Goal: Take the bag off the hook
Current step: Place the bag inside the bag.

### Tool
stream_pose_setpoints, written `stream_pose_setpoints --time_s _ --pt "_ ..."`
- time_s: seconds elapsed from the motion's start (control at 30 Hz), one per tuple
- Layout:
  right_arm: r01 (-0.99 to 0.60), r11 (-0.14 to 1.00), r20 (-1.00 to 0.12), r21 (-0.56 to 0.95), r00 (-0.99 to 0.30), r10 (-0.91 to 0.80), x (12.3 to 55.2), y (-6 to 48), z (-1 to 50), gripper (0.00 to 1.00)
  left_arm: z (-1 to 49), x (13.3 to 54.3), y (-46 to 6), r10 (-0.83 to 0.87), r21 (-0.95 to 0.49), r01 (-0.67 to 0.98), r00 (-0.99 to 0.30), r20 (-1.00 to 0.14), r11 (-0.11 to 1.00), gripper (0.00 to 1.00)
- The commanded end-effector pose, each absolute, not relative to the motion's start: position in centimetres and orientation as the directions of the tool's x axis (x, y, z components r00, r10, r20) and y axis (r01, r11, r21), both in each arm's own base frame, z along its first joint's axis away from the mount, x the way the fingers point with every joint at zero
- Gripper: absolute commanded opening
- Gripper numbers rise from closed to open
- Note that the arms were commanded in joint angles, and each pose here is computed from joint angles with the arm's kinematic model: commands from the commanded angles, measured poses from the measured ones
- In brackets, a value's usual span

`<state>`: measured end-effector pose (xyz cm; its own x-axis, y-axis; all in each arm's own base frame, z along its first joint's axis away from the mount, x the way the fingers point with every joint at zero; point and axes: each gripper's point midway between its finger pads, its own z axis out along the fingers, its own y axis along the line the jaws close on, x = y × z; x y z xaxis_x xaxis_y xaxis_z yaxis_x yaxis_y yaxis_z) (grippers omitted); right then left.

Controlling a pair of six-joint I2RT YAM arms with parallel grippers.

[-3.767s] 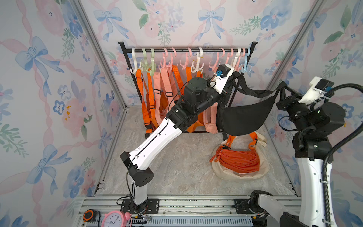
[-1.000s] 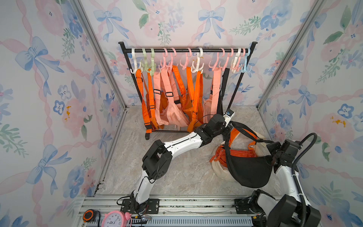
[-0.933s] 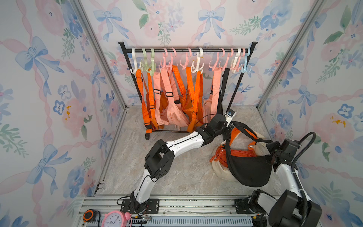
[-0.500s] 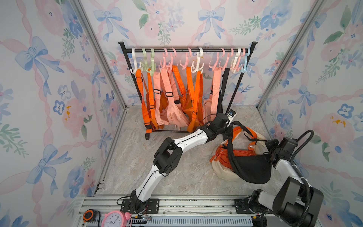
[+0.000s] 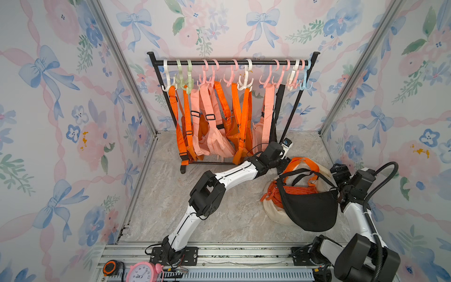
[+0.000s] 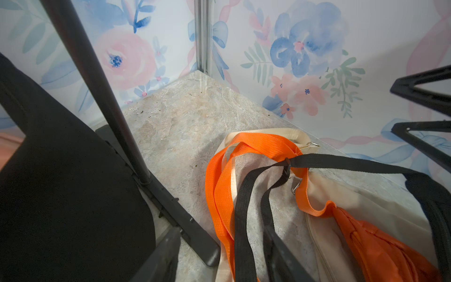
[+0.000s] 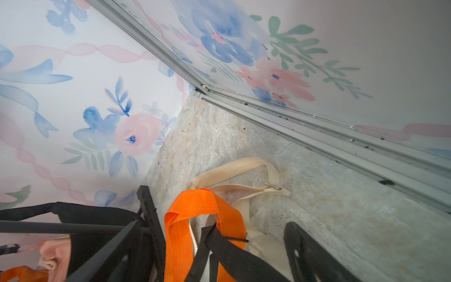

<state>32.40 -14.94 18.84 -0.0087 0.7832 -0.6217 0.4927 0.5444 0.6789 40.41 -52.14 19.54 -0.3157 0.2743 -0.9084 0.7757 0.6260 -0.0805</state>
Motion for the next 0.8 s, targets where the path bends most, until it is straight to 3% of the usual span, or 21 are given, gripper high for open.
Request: stream_pose_setpoints --time_s 0.0,0.53,0.77 --pt "0.402 0.599 -0.655 0.693 0.002 0.756 32.7 -13.6 23.4 0.96 25.6 39.4 -50.7 0.185 -0.096 0.769 -0.271 -0.945 0.632 0.56" --pt "0.074 0.737 -0.740 0.672 0.004 0.673 29.1 -5.5 36.0 0.97 33.5 32.2 -43.8 0.087 -0.079 0.741 -0.183 -0.979 0.667 0.54" --pt "-0.110 0.796 -0.804 0.595 -0.086 0.589 26.9 -0.3 38.8 1.00 34.4 29.5 -39.9 0.084 -0.060 0.712 -0.166 -0.983 0.700 0.54"
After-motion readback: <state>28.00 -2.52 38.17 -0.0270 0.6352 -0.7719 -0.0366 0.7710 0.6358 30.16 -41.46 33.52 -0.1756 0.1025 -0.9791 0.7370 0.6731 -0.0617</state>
